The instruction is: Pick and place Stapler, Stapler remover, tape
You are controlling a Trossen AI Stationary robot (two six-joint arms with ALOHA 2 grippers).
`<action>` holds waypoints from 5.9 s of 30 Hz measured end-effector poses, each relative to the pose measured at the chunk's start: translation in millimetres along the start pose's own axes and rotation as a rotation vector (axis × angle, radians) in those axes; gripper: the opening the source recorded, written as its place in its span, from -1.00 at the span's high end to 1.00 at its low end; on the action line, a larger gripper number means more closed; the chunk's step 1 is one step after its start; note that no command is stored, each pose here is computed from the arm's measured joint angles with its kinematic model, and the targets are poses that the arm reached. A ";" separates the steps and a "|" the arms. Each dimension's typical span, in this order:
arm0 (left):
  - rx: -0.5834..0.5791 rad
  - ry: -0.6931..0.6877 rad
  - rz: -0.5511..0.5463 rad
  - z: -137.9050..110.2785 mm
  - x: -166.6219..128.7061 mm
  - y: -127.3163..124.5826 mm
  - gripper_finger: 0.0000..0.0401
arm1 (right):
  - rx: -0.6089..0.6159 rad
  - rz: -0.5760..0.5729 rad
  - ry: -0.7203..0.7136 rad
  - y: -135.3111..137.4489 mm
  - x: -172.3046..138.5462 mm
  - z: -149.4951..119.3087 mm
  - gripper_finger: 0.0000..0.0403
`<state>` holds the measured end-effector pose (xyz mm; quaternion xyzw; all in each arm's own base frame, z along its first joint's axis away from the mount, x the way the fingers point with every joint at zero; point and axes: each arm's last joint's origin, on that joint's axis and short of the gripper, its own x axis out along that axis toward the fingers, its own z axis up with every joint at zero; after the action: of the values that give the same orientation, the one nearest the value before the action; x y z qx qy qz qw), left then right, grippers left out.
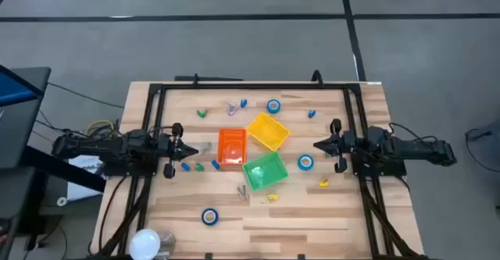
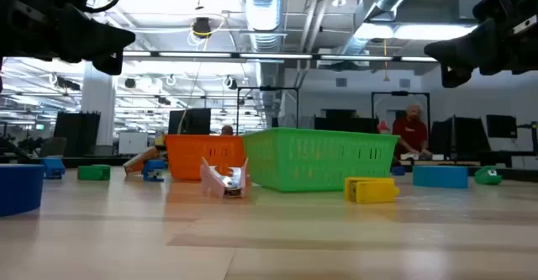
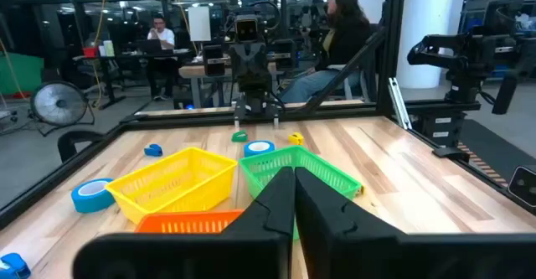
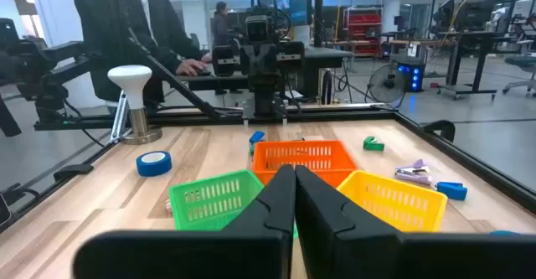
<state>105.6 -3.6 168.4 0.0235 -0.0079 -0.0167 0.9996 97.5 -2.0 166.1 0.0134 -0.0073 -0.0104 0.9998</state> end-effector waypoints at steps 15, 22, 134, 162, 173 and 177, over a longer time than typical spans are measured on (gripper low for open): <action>0.000 0.000 0.000 0.0 0.0 0.0 0.98 | 0.000 0.000 0.000 0.0 0.0 0.0 0.99; 0.000 -0.001 0.000 0.1 0.0 0.0 0.98 | 0.000 0.000 0.000 0.0 0.0 0.0 0.99; 0.000 0.000 0.000 0.1 0.0 0.0 0.98 | 0.000 0.000 0.000 0.0 0.0 0.0 0.99; 0.000 0.000 0.000 0.0 0.0 0.0 0.98 | 0.049 0.013 -0.123 0.5 -0.7 11.9 0.99; 0.000 -0.001 0.000 0.1 0.0 0.0 0.98 | 0.163 -0.026 -0.325 -1.2 -6.9 41.1 1.00; 0.000 -0.001 0.000 0.1 0.0 0.0 0.98 | 0.176 -0.087 -0.380 -2.7 -12.1 57.7 1.00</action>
<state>105.6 -3.6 168.5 0.0235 -0.0082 -0.0169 0.9995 84.5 -5.9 223.5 0.0990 -0.1959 -0.0554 0.9740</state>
